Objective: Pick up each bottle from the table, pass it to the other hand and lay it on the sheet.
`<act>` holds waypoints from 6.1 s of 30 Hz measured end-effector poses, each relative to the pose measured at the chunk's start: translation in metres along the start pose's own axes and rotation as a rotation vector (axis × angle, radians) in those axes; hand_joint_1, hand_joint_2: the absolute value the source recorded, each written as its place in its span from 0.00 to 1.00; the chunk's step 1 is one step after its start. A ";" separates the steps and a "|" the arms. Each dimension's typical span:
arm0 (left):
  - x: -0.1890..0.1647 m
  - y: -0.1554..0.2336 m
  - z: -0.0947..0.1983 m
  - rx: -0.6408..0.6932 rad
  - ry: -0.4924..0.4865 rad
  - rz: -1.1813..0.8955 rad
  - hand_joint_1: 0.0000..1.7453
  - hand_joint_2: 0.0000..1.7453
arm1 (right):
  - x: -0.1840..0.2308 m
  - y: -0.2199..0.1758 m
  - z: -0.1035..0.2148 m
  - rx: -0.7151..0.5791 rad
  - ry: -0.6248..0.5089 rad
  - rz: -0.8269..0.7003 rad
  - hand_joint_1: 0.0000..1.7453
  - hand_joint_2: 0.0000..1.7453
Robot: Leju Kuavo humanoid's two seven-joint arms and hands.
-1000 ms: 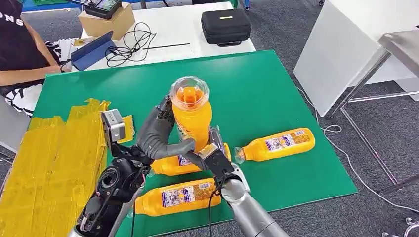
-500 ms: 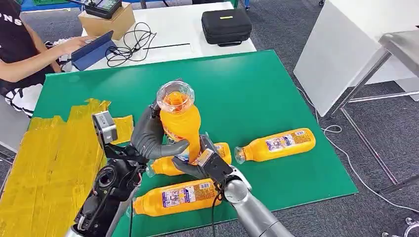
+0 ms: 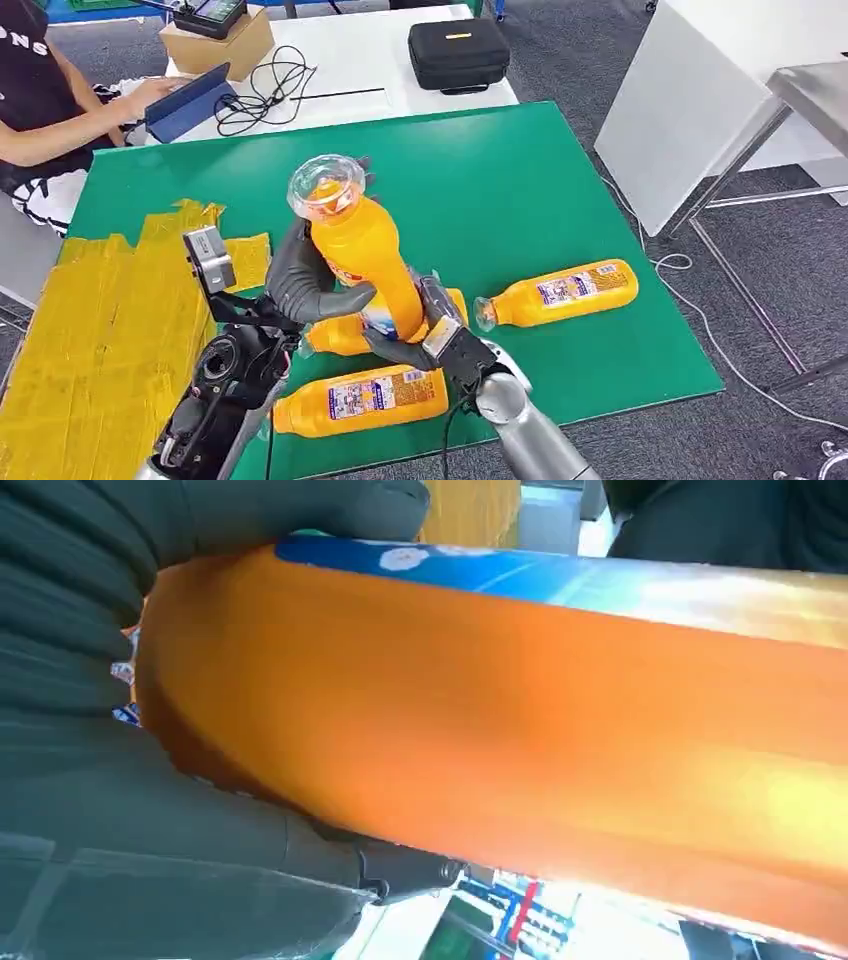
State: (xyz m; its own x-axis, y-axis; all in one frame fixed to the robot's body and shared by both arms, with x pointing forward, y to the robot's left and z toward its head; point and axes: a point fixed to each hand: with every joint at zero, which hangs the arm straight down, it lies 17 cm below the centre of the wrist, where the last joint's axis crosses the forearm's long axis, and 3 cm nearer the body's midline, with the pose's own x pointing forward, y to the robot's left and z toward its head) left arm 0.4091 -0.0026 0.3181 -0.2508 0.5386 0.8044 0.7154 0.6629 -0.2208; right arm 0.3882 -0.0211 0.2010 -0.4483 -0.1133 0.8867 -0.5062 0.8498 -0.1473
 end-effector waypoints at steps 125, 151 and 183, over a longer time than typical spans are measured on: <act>-0.016 0.017 0.013 0.122 0.051 -0.083 0.00 1.00 | -0.017 0.002 -0.024 -0.099 0.080 0.246 1.00 1.00; -0.021 0.022 0.021 0.141 0.050 -0.085 1.00 1.00 | -0.021 0.004 -0.012 -0.068 0.091 0.220 1.00 1.00; 0.056 0.080 0.021 0.284 -0.107 -0.502 1.00 1.00 | 0.053 -0.081 0.012 -0.394 -0.085 0.430 0.00 1.00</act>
State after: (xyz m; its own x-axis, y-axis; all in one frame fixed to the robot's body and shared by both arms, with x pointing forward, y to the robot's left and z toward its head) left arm 0.4386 0.0908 0.3337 -0.5886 0.1620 0.7920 0.2930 0.9558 0.0223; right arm 0.3974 -0.1023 0.2546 -0.6182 0.2568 0.7429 0.0386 0.9539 -0.2975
